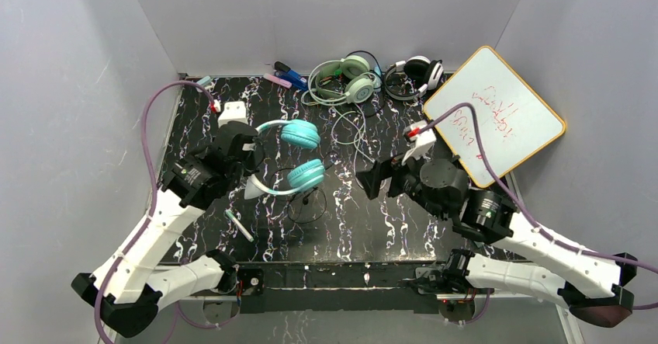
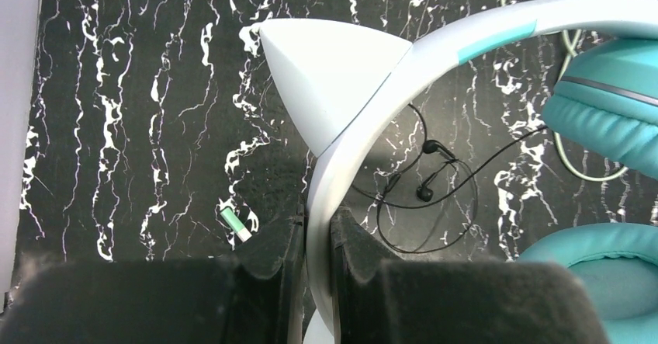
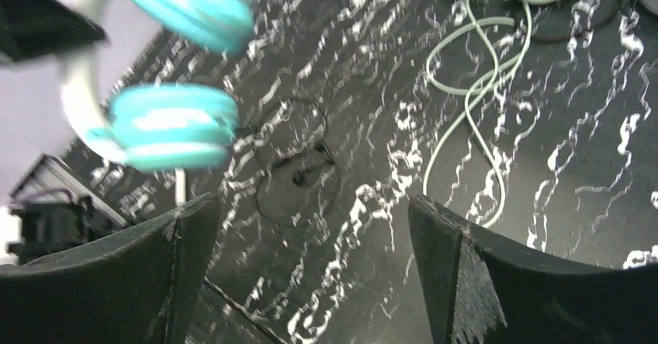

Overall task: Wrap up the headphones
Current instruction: Untie the headphones cable from the headphones, then wrap the headphones cable around the headphones.

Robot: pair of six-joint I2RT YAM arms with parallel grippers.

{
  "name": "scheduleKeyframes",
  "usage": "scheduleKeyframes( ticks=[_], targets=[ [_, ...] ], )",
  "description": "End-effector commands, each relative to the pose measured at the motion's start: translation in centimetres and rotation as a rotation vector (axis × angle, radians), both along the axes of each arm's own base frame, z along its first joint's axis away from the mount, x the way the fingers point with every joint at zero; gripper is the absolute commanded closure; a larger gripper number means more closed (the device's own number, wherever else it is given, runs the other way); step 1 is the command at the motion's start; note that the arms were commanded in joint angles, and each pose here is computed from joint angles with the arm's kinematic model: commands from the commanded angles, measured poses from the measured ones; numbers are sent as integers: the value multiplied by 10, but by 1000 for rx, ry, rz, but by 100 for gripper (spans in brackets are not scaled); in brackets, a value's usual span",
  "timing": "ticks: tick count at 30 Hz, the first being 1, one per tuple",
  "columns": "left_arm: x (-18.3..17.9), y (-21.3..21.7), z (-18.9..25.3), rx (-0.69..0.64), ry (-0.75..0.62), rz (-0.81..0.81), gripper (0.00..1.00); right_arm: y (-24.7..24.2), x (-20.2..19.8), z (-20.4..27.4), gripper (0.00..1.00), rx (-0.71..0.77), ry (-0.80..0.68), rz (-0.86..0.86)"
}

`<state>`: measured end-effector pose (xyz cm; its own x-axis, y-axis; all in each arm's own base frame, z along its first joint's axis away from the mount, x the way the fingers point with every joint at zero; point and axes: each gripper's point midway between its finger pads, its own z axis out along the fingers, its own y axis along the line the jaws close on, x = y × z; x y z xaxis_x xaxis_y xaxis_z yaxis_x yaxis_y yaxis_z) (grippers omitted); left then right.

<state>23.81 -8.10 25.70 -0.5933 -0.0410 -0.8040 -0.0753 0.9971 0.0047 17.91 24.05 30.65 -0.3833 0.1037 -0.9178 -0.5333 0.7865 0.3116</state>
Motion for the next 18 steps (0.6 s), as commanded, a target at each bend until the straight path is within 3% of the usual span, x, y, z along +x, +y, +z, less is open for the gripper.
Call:
scheduleKeyframes(
  ticks=[1,4,10,18],
  targets=[
    [-9,0,35,-71,-18,11,100,4,-5,-40,1,-46,-2,58],
    [-16,2,40,-71,19,12,100,26,-25,-54,1,18,-18,224],
    [-18,-2,68,-124,15,35,100,61,-38,-87,1,77,32,349],
    [-21,-34,105,-363,-4,-1,100,92,-41,-97,1,291,-57,432]
  ],
)
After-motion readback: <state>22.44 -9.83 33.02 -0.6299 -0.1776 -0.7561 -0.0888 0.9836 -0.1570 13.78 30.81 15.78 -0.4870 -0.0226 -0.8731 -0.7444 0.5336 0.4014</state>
